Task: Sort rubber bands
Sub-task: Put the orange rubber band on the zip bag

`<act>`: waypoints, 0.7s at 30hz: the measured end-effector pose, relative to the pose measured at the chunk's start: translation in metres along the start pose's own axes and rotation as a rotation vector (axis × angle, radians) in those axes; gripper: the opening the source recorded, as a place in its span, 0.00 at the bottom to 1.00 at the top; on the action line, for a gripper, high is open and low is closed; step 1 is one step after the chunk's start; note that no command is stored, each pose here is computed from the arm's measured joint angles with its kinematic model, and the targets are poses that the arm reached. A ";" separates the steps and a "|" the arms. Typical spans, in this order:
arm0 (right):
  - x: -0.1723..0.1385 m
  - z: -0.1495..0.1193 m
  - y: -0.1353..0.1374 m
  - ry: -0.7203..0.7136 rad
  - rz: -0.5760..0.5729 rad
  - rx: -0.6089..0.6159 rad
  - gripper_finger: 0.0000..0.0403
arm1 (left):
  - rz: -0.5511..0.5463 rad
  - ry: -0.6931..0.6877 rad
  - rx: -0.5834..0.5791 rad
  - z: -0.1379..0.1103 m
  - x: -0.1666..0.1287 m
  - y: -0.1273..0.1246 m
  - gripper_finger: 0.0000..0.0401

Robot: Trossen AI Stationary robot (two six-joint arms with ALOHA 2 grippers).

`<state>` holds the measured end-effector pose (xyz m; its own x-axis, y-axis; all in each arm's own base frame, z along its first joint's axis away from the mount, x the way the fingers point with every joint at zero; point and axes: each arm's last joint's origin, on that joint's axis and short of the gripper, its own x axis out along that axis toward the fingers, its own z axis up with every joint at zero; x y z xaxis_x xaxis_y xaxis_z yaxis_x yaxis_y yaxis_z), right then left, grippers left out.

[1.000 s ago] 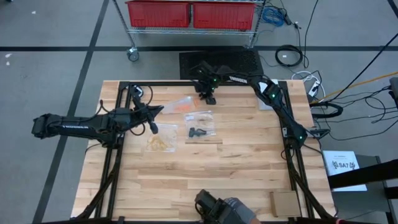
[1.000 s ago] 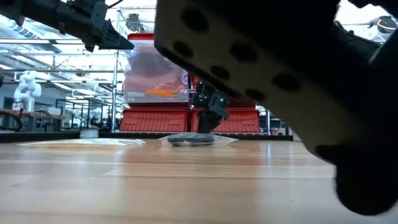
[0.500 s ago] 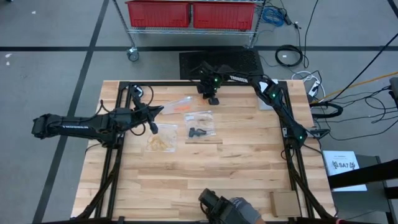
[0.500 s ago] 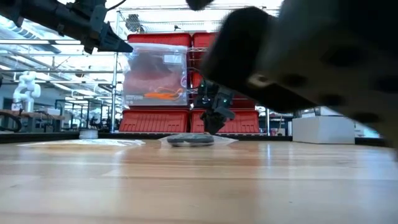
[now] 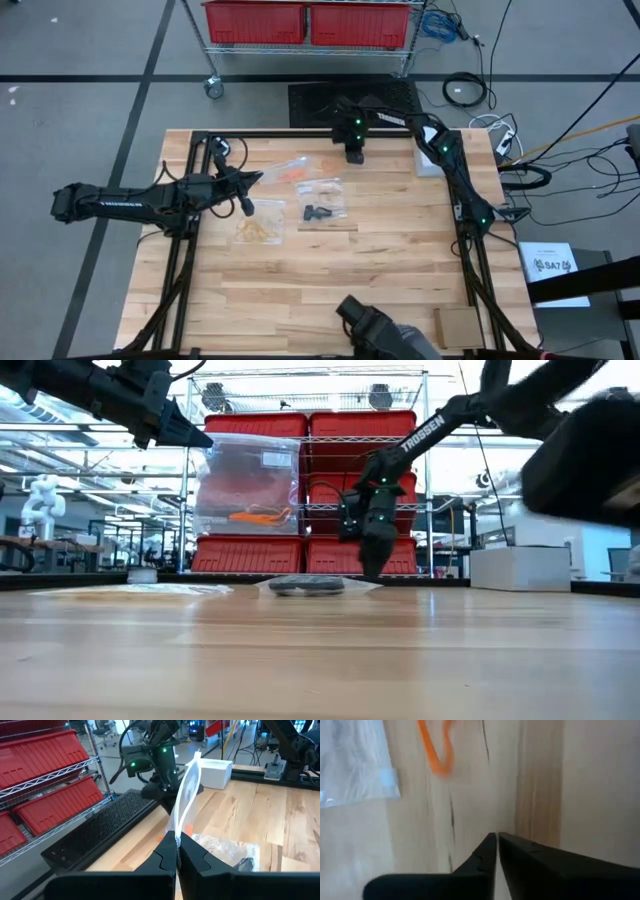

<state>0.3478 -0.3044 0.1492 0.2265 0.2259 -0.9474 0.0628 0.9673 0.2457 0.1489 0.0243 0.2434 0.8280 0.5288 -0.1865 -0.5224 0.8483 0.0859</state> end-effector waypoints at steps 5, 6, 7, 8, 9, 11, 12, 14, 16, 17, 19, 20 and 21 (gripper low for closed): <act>-0.006 0.010 0.012 -0.034 -0.013 0.028 0.20 | 0.000 -0.001 0.000 0.000 0.000 0.000 0.01; -0.004 0.012 0.015 -0.029 -0.009 0.021 0.23 | 0.000 -0.001 0.000 0.000 0.000 0.000 0.01; 0.000 0.014 0.019 -0.025 -0.006 0.009 0.27 | 0.000 -0.001 0.000 0.000 0.000 0.000 0.01; 0.004 0.018 0.024 -0.029 -0.007 -0.009 0.30 | 0.000 -0.001 0.000 0.000 0.000 0.000 0.01; 0.006 0.021 0.028 -0.034 -0.008 -0.027 0.33 | 0.000 -0.001 0.001 0.000 0.000 0.000 0.01; 0.010 0.025 0.036 -0.023 0.002 -0.046 0.38 | -0.001 0.001 0.002 0.000 0.000 0.000 0.01; 0.011 0.028 0.039 -0.029 0.000 -0.055 0.41 | -0.001 0.001 0.002 0.000 0.000 0.000 0.01; 0.013 0.034 0.043 -0.058 -0.012 -0.064 0.43 | -0.003 0.001 0.004 0.000 0.000 0.000 0.01; 0.013 0.038 0.042 -0.088 -0.028 -0.055 0.44 | -0.003 0.002 0.004 0.000 0.000 0.000 0.01; 0.013 0.039 0.041 -0.103 -0.036 -0.045 0.44 | -0.003 0.002 0.004 0.000 0.000 0.000 0.01; 0.012 0.040 0.039 -0.117 -0.045 -0.032 0.42 | -0.003 0.002 0.004 0.000 0.000 0.000 0.01; 0.012 0.039 0.039 -0.113 -0.044 -0.030 0.40 | -0.003 0.002 0.004 0.000 0.000 0.000 0.01; 0.012 0.039 0.039 -0.109 -0.045 -0.030 0.37 | -0.003 0.002 0.004 0.000 0.000 0.000 0.01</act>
<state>0.3907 -0.2684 0.1551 0.3289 0.1698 -0.9290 0.0467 0.9796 0.1956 0.1489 0.0242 0.2431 0.8293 0.5258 -0.1892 -0.5188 0.8502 0.0891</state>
